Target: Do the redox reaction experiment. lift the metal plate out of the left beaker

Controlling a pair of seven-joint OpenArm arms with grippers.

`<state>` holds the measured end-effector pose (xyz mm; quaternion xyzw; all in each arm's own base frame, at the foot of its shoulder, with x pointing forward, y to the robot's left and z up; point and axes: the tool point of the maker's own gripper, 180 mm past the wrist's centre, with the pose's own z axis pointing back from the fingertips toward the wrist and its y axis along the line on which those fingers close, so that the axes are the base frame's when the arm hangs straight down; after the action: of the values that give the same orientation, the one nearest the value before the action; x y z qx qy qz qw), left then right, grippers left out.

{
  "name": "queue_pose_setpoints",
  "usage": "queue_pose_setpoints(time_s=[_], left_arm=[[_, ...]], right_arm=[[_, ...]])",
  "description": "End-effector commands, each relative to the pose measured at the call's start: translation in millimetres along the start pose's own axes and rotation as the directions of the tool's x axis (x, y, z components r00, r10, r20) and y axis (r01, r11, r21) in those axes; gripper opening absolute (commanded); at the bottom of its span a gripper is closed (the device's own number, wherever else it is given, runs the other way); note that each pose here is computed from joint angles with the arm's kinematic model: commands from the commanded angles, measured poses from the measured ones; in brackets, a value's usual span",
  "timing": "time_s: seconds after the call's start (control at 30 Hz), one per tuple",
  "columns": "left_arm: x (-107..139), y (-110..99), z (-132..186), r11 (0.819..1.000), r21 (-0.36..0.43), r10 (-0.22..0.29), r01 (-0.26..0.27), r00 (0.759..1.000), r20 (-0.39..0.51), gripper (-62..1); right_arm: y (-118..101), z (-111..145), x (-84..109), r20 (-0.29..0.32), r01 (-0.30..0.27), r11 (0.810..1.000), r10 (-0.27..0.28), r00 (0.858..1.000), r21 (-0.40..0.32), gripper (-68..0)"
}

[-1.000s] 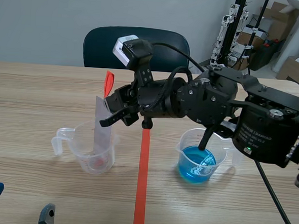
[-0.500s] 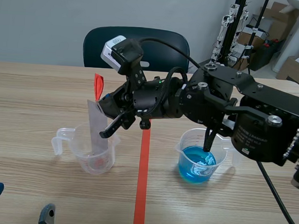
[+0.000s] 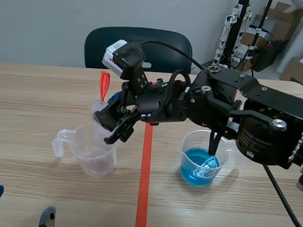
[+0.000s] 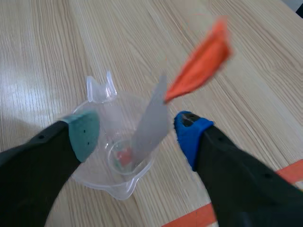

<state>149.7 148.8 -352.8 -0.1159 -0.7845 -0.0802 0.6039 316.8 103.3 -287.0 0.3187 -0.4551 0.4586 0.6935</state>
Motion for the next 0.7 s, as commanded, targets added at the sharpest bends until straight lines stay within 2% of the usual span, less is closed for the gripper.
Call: queue_pose_setpoints(time_s=[0.0,0.07,0.17,0.2,0.4,0.53,0.67], left_arm=[[9.4,3.5,1.4,1.0,-0.004,-0.011,0.012,0.999,0.042,1.0],[9.4,3.5,1.4,1.0,-0.004,-0.011,0.012,0.999,0.042,1.0],[9.4,3.4,1.3,1.0,-0.003,-0.011,0.011,0.999,0.042,1.0],[9.4,3.4,1.3,1.0,-0.003,-0.011,0.011,0.999,0.042,1.0],[9.4,3.4,1.3,1.0,-0.003,-0.011,0.011,0.999,0.042,1.0],[9.4,3.4,1.3,1.0,-0.003,-0.011,0.011,0.999,0.042,1.0],[9.4,3.4,1.3,1.0,-0.003,-0.011,0.011,0.999,0.042,1.1]], right_arm=[[-9.1,3.5,12.6,0.038,-0.009,1.0,0.01,0.999,-0.025,-18.3],[-21.4,5.7,11.9,0.045,0.028,0.996,-0.024,0.999,-0.089,-9.5],[-35.3,10.9,7.1,0.036,0.037,0.988,-0.032,0.999,-0.152,-4.2],[-37.4,13.1,5.1,0.033,0.039,0.987,-0.035,0.999,-0.157,-3.6],[-44.7,32.1,0.2,0.056,0.135,0.98,-0.128,0.99,-0.146,-3.7],[-37.4,48.5,3.3,0.086,0.149,0.984,-0.141,0.986,-0.097,-3.7],[-35.1,63.0,4.6,0.148,0.149,0.984,-0.134,0.98,-0.099,-3.7]])
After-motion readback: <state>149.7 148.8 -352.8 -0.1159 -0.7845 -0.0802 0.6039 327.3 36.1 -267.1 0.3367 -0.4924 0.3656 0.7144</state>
